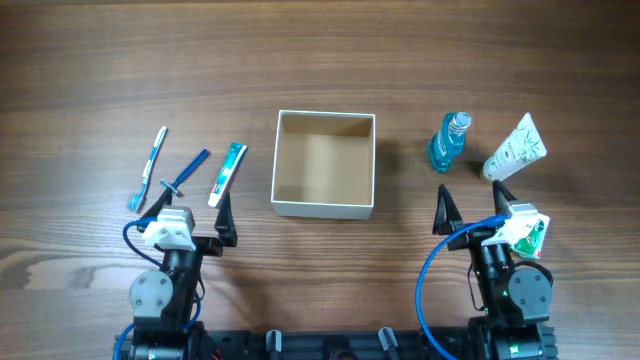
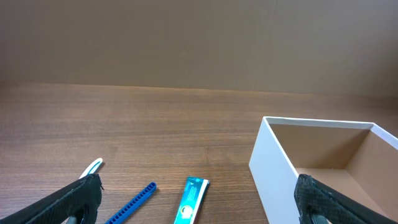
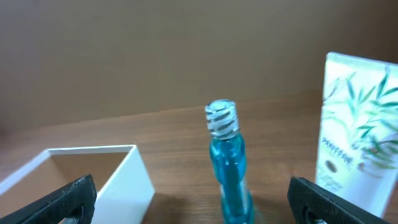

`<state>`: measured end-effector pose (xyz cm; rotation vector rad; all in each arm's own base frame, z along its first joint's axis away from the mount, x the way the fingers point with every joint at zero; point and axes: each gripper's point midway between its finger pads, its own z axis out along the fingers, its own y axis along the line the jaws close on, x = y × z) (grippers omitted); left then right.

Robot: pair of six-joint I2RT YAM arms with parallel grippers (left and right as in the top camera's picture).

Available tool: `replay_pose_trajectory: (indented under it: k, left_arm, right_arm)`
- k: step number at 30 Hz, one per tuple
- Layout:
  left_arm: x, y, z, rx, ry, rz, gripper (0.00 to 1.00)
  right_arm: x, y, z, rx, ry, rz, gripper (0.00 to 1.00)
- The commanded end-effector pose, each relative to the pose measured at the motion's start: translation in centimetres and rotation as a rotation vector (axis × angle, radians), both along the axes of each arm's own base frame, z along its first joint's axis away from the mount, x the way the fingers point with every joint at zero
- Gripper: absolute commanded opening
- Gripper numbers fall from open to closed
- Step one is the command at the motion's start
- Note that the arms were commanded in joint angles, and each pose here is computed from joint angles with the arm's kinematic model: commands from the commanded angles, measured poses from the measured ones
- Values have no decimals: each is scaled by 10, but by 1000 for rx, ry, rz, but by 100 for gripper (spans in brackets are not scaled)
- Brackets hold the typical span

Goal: Pack container

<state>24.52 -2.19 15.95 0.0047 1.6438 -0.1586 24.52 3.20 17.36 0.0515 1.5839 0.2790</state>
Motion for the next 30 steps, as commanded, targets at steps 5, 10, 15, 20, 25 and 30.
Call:
replay_pose_trajectory:
  k: [5, 10, 15, 20, 25, 30]
  left_arm:
    - [-3, 4, 25, -131, 4, 25, 100]
    - [-2, 10, 66, -131, 185, 80, 100]
    - [12, 12, 83, -99, 551, 119, 100]
    - [28, 9, 69, -78, 832, 123, 100]
    - [39, 8, 40, -67, 943, 130, 100]
    - [43, 8, 27, -63, 989, 133, 100]
  right_arm:
    - [-5, 14, 33, -13, 13, 83, 100]
    - [18, 14, 76, -133, 170, 87, 100]
    - [59, 20, 85, -125, 534, 109, 100]
    - [82, 25, 62, -180, 837, 167, 100]
    - [113, 1, 45, -131, 860, -12, 100]
    - [128, -10, 22, -141, 910, -56, 100]
